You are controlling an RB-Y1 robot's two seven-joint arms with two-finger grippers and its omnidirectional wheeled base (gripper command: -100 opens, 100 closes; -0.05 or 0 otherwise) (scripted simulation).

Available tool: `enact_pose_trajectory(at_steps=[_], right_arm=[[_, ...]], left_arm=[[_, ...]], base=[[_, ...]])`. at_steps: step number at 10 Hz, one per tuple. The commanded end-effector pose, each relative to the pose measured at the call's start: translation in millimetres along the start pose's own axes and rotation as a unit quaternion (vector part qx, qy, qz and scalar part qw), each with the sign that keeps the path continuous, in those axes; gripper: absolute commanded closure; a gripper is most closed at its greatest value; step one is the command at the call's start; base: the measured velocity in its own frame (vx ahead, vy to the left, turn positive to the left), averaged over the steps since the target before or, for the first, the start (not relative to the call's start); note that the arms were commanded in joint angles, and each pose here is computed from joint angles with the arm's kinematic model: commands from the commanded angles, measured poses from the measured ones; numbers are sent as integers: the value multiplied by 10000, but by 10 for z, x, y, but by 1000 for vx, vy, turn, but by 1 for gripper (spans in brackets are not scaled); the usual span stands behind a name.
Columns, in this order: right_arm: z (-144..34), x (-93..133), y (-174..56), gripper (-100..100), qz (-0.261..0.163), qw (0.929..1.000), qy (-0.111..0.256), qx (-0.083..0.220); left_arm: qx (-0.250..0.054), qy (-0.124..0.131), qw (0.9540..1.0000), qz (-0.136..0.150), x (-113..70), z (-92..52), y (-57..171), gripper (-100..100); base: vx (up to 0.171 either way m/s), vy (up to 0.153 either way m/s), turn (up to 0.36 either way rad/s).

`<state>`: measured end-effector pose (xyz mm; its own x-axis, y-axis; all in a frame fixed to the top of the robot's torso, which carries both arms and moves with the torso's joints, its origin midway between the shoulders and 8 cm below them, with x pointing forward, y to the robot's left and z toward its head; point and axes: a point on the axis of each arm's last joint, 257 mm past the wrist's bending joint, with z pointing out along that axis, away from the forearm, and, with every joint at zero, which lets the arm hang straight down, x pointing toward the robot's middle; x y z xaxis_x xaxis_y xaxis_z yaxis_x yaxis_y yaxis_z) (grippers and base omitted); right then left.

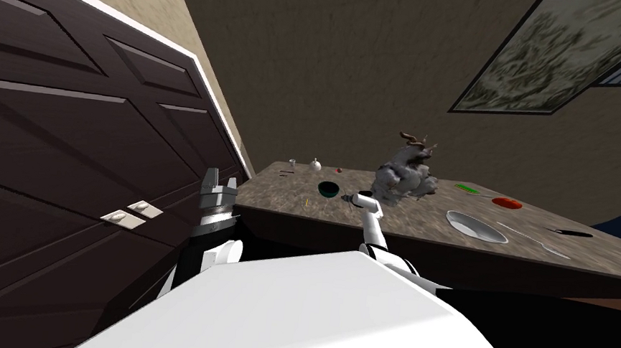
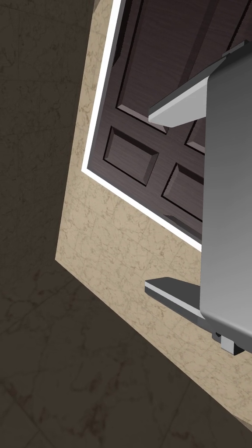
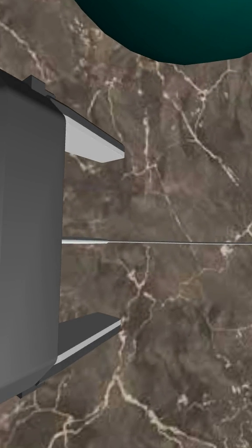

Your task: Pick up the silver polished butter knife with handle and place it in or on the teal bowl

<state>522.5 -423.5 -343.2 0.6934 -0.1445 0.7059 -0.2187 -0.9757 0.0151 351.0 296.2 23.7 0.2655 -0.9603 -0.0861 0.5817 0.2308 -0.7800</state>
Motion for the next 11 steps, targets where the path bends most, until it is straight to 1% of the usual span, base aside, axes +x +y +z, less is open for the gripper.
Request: enact_pose_trajectory(at_steps=[1, 2, 6, 7, 8, 9, 10, 11], right_arm=[[0, 0, 0, -100, 0, 10000, 0, 0], [3, 1, 0, 100, -6, 10000, 12, -2], [2, 7, -9, 100, 16, 10000, 17, 10], [2, 9, -7, 0, 16, 10000, 19, 8], [-47, 73, 14, 100, 5, 10000, 12, -12], [-21, 49, 8, 100, 5, 10000, 27, -7], [-25, 53, 9, 0, 6, 10000, 23, -7], [-116, 289, 160, 100, 74, 9996, 205, -201]], left_arm=[[0, 0, 10000, 0, 0, 0, 0, 0], [1, 0, 10000, 0, 0, 0, 0, 0], [1, 0, 10000, -1, 0, 0, 0, 0], [1, 0, 10000, -1, 0, 0, 0, 0], [1, 0, 10000, -1, 0, 0, 0, 0], [1, 0, 10000, -1, 1, 1, 0, 0], [1, 0, 10000, -1, 0, 0, 0, 0], [1, 0, 10000, -1, 0, 0, 0, 0]], base=[[20, 2, -14], [0, 0, 0], [0, 0, -3], [0, 0, 0], [-50, 0, 43], [-31, -2, 12], [0, 0, 0], [-57, 19, -38]])
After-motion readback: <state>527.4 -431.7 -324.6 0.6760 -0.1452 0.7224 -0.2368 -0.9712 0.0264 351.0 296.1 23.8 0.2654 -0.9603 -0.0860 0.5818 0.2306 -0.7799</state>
